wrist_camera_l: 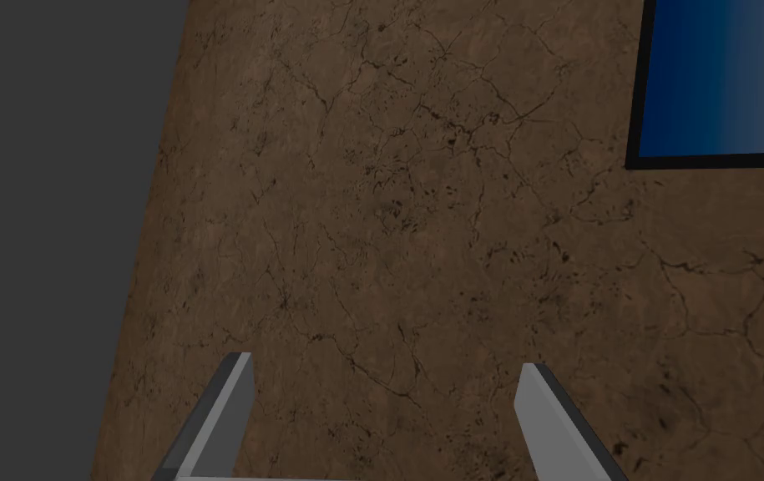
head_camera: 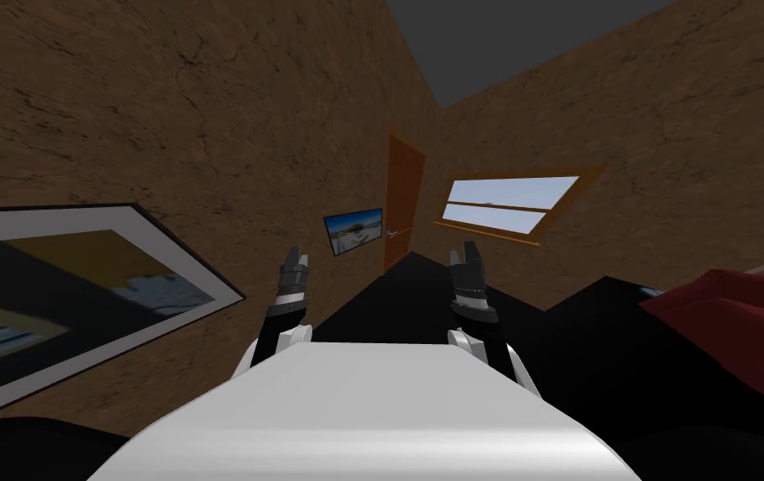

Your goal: Pull the door open

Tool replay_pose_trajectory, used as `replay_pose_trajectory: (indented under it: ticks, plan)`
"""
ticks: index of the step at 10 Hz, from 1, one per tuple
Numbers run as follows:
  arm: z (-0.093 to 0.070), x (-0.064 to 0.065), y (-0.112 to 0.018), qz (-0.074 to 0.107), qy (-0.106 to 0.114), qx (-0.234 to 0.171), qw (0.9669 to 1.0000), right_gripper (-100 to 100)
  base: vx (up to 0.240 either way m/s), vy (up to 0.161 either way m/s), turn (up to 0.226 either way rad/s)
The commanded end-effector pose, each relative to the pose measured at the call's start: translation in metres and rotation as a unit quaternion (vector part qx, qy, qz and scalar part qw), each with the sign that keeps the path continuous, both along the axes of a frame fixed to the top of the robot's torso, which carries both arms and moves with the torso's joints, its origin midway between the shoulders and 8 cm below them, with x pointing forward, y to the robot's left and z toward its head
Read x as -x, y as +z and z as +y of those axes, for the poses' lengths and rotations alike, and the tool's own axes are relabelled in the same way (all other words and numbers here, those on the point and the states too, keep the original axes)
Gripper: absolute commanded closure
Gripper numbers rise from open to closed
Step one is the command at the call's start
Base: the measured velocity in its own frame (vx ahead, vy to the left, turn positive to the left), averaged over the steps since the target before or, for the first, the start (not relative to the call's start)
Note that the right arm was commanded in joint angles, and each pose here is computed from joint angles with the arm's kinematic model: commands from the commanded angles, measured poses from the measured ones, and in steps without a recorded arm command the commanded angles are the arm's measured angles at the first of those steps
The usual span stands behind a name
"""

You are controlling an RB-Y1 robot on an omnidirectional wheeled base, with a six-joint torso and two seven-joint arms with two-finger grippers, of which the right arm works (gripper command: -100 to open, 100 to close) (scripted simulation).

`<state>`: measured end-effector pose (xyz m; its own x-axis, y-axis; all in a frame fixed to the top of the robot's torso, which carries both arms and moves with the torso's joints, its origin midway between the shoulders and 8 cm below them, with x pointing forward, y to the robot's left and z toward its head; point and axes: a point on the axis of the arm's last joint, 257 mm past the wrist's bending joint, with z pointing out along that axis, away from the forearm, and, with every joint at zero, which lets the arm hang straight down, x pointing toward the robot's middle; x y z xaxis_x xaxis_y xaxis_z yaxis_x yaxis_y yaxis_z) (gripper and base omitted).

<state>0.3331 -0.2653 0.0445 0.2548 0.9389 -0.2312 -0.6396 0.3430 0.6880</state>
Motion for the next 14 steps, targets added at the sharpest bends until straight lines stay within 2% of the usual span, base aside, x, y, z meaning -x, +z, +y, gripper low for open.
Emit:
replay_pose_trajectory:
  ticks: [1,7,14]
  plan:
    - [0.001,-0.006,-0.009,0.007,0.007,-0.004,0.9999,-100,0.087,-0.035,0.096]
    - [0.004,-0.032,-0.049,0.037,0.033,-0.024,0.9985,-100,0.113,-0.067,0.121]
    - [0.007,-0.054,-0.086,0.066,0.053,-0.043,0.9955,-100,0.088,-0.058,0.094]
